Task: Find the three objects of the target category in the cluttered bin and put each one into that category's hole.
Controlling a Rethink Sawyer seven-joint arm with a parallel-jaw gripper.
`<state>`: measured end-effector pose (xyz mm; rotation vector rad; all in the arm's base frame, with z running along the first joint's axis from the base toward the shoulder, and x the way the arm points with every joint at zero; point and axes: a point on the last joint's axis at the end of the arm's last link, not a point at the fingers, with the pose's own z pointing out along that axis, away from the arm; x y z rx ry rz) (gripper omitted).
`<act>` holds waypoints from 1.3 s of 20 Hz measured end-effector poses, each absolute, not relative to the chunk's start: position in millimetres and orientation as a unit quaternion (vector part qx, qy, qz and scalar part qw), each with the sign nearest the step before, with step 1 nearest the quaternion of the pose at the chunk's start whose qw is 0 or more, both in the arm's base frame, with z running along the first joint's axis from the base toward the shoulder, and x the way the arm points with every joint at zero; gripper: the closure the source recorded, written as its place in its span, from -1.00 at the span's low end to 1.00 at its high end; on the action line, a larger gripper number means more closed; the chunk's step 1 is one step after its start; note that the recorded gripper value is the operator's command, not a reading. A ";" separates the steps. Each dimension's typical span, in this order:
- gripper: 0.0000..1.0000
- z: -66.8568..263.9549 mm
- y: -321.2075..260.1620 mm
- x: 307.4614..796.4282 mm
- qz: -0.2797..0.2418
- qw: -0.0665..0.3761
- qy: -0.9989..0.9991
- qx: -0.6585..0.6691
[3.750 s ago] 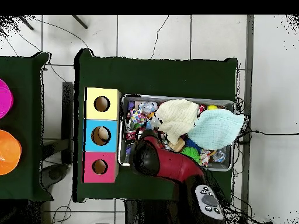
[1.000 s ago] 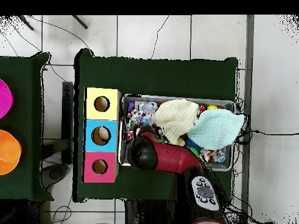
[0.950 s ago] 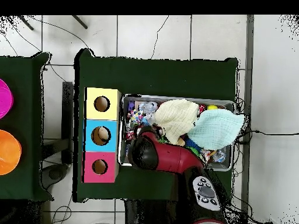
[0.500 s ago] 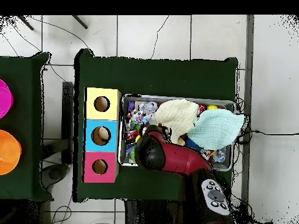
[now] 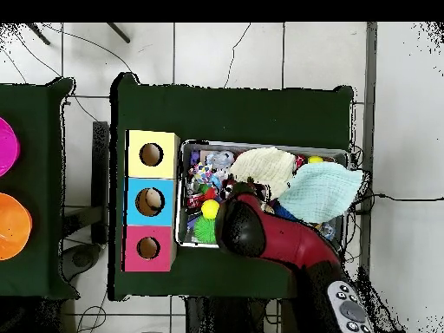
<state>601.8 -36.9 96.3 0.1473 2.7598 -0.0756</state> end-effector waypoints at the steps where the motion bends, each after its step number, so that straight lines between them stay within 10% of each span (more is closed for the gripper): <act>1: -1.00 99.6 -43.3 600.5 -0.026 0.188 0.980 0.056; 26: -1.00 127.7 -81.7 553.3 -0.041 0.148 0.987 0.043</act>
